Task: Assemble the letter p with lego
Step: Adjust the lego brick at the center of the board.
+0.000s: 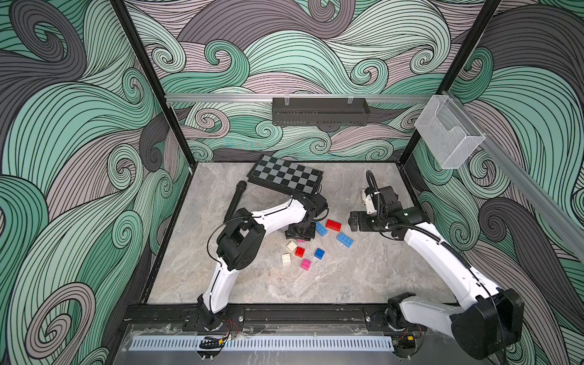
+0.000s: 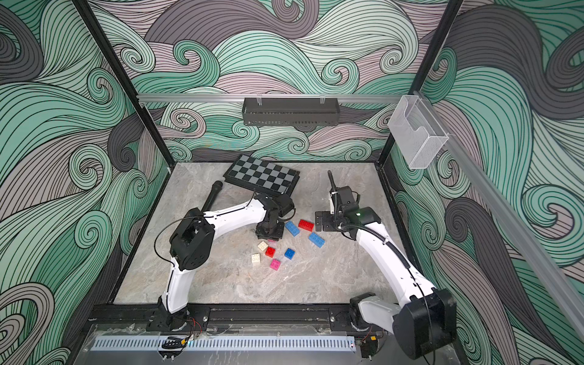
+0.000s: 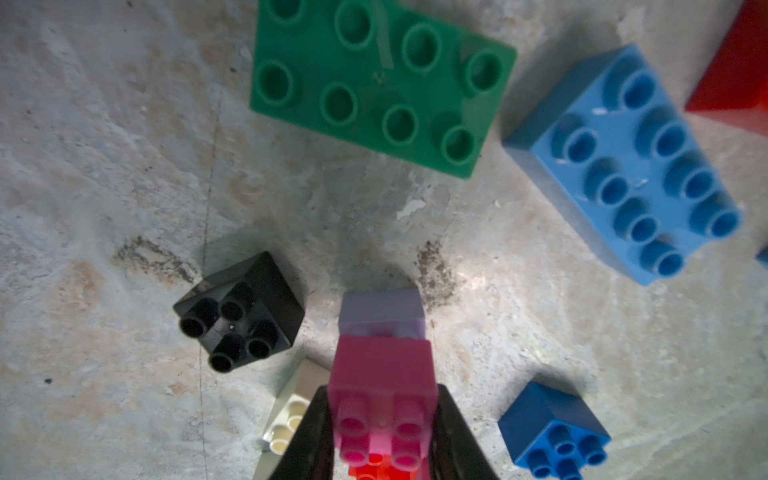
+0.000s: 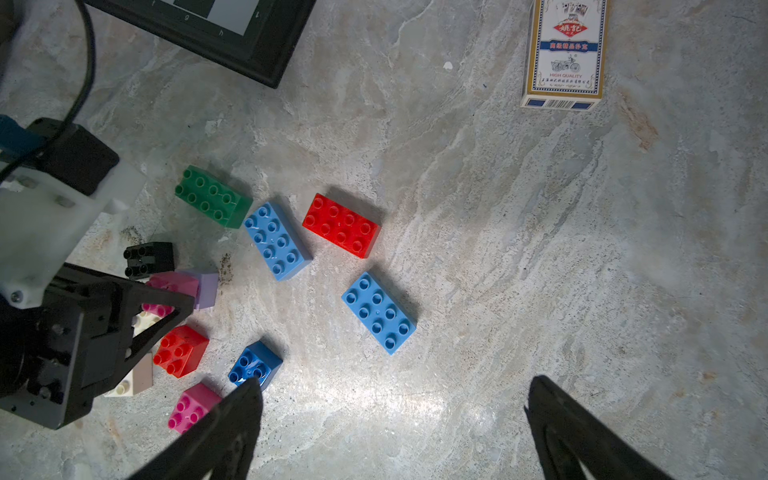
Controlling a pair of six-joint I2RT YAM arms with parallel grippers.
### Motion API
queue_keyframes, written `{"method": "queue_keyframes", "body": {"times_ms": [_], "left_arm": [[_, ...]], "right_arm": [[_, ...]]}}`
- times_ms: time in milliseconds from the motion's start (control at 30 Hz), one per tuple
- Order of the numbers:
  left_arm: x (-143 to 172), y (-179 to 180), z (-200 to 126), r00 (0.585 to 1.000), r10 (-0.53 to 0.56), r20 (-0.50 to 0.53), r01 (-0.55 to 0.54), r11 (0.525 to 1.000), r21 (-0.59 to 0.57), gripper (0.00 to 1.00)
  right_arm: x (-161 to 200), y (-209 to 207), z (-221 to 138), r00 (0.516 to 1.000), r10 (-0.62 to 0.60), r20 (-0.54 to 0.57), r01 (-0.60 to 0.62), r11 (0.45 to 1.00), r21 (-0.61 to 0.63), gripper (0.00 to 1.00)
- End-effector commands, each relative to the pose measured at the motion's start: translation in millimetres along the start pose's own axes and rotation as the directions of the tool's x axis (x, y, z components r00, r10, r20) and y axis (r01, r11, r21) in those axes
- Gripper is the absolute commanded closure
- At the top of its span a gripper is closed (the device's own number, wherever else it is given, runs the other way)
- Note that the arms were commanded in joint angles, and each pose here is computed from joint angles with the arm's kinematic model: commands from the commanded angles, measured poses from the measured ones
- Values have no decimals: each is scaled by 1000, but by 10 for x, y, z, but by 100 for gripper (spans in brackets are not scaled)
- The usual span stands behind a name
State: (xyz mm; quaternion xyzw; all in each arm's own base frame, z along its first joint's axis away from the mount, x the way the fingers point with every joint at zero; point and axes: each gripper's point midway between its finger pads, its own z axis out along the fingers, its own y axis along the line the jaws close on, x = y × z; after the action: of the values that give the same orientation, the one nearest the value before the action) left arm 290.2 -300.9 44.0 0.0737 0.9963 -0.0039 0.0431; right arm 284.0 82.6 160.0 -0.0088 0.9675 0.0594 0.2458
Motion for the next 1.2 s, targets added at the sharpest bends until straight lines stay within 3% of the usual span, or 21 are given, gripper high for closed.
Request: {"method": "queue_keyframes", "body": {"times_ms": [0,1167], "left_arm": [[-67,30,-14,999,-39,15,39,999,16,84],[-166,46,-264,994,-95,46,92,995,48,84]], "right_arm": [[51,35,47,1000,-1,-22,1,1000,-16,1],[74,69,70,999,-9,-33,8,1000,-30,1]]}}
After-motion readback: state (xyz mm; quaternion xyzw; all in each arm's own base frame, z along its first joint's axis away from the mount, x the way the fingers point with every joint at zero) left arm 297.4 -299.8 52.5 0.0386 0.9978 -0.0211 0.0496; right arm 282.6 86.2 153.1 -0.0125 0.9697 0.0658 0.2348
